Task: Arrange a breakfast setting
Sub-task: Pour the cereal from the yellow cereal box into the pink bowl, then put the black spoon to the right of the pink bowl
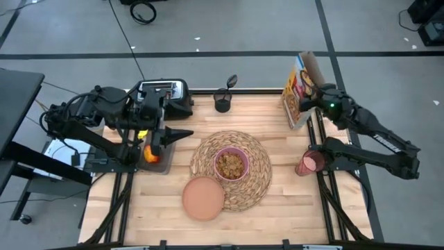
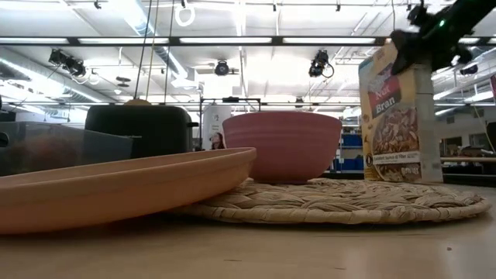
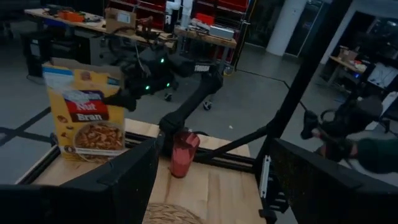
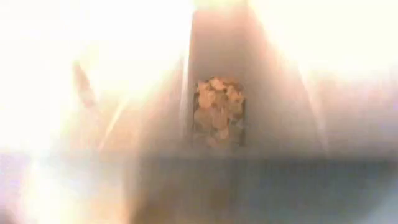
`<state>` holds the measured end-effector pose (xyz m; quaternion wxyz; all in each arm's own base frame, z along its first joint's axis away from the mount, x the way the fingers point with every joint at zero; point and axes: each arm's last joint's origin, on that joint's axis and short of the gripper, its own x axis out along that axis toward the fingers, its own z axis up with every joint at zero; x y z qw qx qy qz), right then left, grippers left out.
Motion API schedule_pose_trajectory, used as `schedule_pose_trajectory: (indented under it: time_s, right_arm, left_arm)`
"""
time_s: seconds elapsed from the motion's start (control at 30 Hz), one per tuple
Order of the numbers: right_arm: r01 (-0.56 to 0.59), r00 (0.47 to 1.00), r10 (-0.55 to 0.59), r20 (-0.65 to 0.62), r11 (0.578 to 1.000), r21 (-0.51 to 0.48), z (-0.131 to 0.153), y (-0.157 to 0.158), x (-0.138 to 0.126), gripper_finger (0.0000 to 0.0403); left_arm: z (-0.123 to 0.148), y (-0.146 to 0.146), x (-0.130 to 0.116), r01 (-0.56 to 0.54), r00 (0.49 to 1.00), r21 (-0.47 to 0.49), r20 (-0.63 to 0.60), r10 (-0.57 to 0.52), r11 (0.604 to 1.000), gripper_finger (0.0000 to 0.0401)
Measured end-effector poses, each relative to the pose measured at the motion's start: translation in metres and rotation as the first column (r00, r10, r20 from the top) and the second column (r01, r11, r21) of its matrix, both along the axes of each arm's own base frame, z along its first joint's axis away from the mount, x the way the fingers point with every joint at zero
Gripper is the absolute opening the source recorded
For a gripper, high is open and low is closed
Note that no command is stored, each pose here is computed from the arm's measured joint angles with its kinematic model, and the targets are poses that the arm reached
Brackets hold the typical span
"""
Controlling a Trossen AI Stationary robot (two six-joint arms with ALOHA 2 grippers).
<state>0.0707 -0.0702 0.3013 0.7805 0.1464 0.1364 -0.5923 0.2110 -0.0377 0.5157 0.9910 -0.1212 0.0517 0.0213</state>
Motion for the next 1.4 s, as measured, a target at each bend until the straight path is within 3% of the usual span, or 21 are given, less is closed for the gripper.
schedule_pose_trajectory:
  time_s: [0.27,0.7,0.87,1.1,1.23,1.4]
  right_arm:
    - [-0.064,0.998,0.064,0.025,0.998,0.015,0.053,0.016,-0.019,0.0303]
    - [-0.248,0.951,0.267,0.159,0.960,-0.130,0.133,0.028,-0.028,0.0302]
    - [-0.406,0.879,0.433,0.198,0.899,-0.165,0.159,0.026,-0.014,0.0293]
    - [-0.578,0.793,0.598,0.116,0.799,-0.166,0.177,0.016,0.029,0.0287]
    - [-0.567,0.818,0.575,0.011,0.810,-0.146,0.175,0.010,0.047,0.0287]
    - [-0.560,0.823,0.568,0.008,0.815,-0.150,0.176,0.010,0.049,0.0287]
  left_arm:
    - [-0.001,0.000,0.000,0.005,1.000,0.053,-0.016,-0.004,0.999,0.0314]
    - [-0.016,0.001,-0.003,0.013,0.986,0.078,-0.164,0.000,0.997,0.0314]
    - [-0.018,0.001,-0.002,0.007,0.983,0.082,-0.182,0.008,0.997,0.0314]
    - [-0.020,0.012,0.002,-0.147,0.968,0.112,-0.187,0.166,0.983,0.0314]
    - [-0.024,0.016,0.003,-0.167,0.957,0.105,-0.223,0.187,0.980,0.0314]
    - [-0.025,0.016,0.002,-0.170,0.953,0.096,-0.238,0.188,0.981,0.0314]
